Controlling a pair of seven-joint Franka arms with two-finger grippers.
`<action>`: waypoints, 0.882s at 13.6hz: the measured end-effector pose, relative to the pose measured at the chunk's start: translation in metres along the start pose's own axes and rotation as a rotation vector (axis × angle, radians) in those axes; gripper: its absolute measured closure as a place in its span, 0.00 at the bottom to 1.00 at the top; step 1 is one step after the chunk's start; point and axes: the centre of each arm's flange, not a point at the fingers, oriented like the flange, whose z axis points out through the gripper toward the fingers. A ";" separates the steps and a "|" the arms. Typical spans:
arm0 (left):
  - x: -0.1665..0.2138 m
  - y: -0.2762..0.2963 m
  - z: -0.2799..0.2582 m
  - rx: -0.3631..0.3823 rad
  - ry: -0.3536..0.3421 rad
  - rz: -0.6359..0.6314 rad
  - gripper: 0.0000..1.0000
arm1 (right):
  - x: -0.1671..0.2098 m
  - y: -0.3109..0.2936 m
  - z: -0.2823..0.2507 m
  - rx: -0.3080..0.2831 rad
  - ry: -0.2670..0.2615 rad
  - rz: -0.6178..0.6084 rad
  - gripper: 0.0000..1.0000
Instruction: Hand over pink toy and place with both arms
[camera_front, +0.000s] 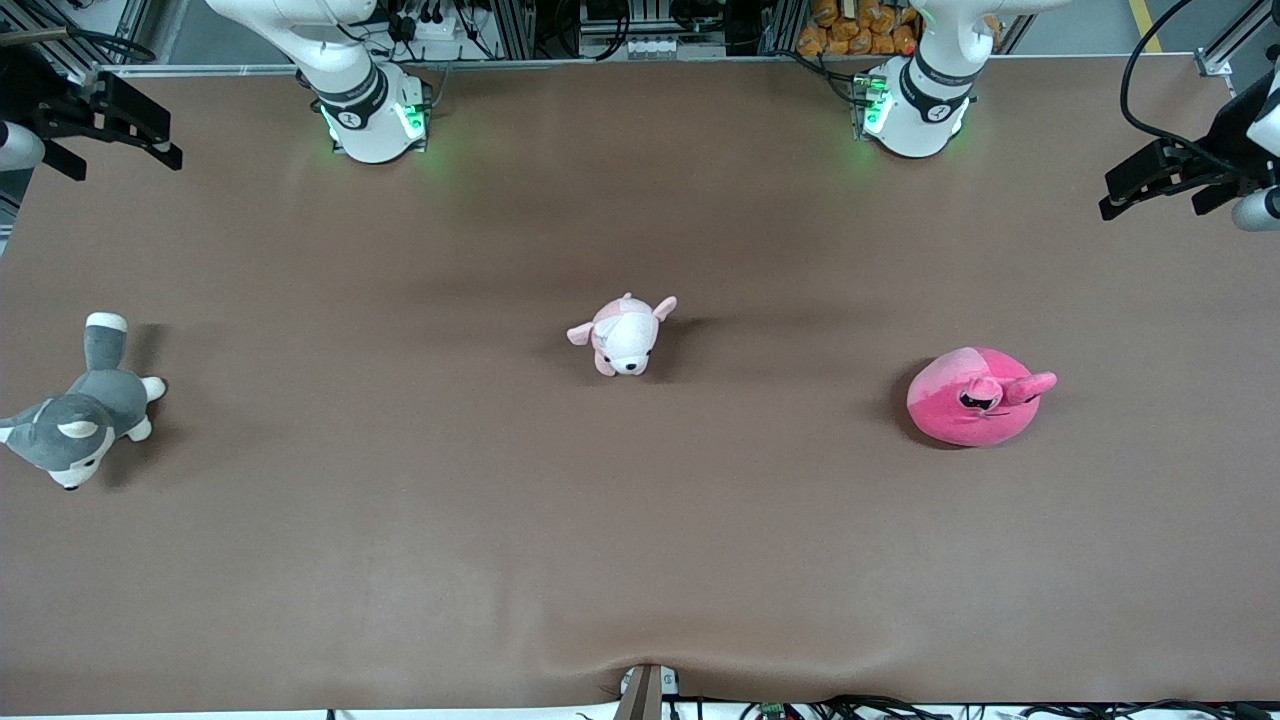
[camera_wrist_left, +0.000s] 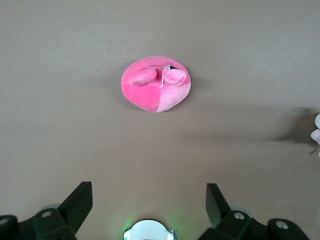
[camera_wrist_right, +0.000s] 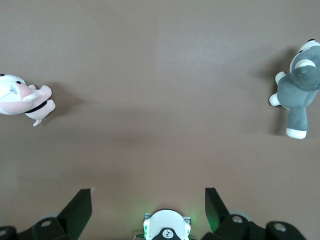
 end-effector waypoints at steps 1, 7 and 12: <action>0.001 -0.001 0.001 0.000 -0.002 -0.002 0.00 | 0.000 0.000 0.000 0.000 0.000 0.000 0.00; 0.008 -0.002 0.013 0.001 -0.018 -0.004 0.00 | 0.000 0.000 0.000 0.001 -0.001 0.000 0.00; 0.011 -0.002 0.016 0.000 -0.019 -0.005 0.00 | 0.000 0.001 0.000 0.001 -0.001 0.001 0.00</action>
